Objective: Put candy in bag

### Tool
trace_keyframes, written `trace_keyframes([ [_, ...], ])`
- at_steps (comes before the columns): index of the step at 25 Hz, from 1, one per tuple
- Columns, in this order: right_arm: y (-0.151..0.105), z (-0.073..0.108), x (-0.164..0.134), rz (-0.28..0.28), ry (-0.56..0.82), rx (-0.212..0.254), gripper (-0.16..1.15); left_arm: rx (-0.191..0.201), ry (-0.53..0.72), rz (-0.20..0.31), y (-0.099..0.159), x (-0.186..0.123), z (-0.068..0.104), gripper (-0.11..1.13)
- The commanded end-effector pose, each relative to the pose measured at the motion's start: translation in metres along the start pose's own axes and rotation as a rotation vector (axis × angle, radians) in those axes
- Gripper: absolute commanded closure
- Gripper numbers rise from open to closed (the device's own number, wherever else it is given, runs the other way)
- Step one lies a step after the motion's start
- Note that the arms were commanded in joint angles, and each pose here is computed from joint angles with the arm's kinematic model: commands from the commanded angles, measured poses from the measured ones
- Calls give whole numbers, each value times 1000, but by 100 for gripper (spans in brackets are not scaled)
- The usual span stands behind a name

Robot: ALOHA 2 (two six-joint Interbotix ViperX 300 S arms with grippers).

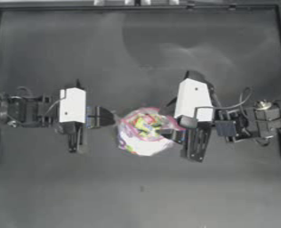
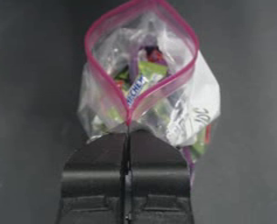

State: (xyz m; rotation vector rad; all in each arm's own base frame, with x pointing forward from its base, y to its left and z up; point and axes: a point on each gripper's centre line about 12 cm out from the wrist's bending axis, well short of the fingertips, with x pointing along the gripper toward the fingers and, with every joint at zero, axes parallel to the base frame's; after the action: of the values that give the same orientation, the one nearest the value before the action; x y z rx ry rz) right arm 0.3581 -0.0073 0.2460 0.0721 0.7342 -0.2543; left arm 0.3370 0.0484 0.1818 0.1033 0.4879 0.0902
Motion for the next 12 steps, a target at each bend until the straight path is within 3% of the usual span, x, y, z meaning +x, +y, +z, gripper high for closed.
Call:
trace_keyframes([
  [1,0,10,-10,9,-40,3,18,-2,-31,2,0,-8,11,98],
  [12,0,10,-10,9,-40,4,18,0,-2,-1,-1,-7,4,97],
])
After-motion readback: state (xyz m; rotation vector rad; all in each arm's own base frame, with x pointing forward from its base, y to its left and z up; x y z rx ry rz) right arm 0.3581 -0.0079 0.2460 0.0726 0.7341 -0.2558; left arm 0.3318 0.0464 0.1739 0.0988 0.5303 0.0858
